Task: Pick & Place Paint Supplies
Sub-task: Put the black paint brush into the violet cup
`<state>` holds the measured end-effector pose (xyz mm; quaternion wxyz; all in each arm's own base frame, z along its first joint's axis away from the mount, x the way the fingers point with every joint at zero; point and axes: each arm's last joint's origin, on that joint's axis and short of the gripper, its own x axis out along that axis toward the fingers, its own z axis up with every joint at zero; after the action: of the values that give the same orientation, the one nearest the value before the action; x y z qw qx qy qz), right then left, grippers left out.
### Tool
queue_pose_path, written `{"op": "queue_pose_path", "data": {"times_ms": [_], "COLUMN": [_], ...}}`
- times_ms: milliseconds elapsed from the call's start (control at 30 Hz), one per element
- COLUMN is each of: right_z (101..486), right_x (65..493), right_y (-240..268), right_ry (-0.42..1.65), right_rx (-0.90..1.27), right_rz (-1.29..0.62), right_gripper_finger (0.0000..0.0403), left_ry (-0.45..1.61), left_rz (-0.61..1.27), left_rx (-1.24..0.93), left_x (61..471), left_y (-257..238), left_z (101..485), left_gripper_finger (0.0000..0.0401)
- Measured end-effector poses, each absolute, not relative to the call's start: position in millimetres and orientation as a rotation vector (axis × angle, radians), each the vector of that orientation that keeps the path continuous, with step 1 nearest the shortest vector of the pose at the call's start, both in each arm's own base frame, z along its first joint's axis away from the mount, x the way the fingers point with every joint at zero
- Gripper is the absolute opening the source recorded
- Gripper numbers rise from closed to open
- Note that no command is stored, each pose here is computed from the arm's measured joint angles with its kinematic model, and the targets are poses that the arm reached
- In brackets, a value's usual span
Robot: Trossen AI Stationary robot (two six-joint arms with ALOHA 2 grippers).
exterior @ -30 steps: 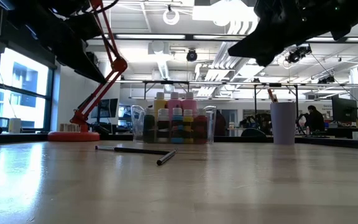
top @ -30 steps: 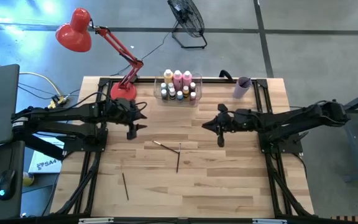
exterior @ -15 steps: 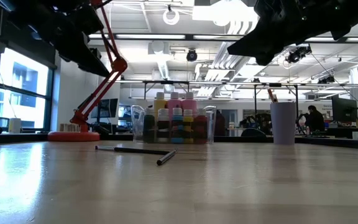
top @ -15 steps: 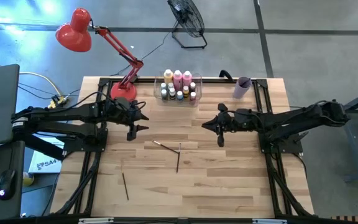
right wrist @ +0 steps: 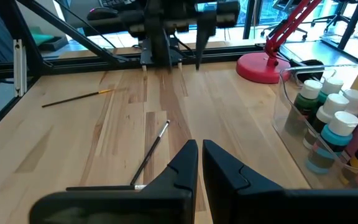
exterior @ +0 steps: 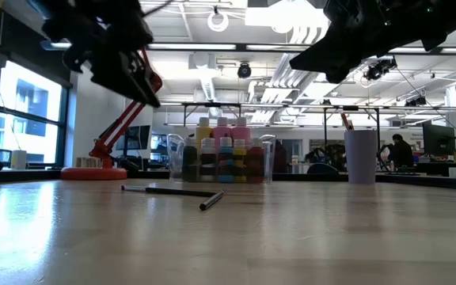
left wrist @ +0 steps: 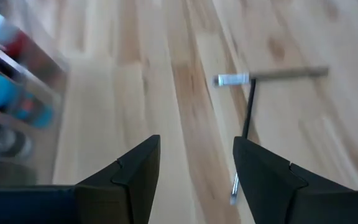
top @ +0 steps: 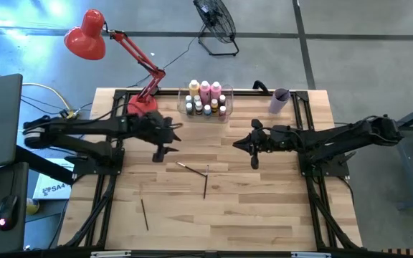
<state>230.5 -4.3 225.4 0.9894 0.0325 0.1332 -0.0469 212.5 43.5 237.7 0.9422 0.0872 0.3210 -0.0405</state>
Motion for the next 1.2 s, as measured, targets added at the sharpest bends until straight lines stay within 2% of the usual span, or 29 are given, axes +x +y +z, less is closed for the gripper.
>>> {"op": "queue_pose_path", "data": {"times_ms": [333, 833, 1100, 1200], "right_z": [225.4, 225.3, 225.3, 225.4], "right_x": [230.5, 230.5, 230.3, 230.3], "right_y": [-4.3, -4.4, -5.9, -6.0], "right_ry": [0.268, 0.269, 0.267, 0.266], "right_rx": [0.065, 0.065, 0.057, 0.057], "right_rz": [-0.094, -0.098, -0.149, -0.151], "right_gripper_finger": [0.0015, 0.0015, 0.0015, 0.0015], "left_ry": [0.925, 1.115, 1.228, 1.263], "left_rz": [-0.236, -0.334, -0.239, -0.215], "left_rx": [0.18, 0.109, 0.259, 0.242], "left_x": [257.9, 267.2, 275.7, 277.5], "left_y": [52.6, 37.9, 18.0, 17.8], "left_z": [212.2, 177.8, 158.8, 150.7], "left_gripper_finger": [0.0198, 0.0198, 0.0198, 0.0198]}}
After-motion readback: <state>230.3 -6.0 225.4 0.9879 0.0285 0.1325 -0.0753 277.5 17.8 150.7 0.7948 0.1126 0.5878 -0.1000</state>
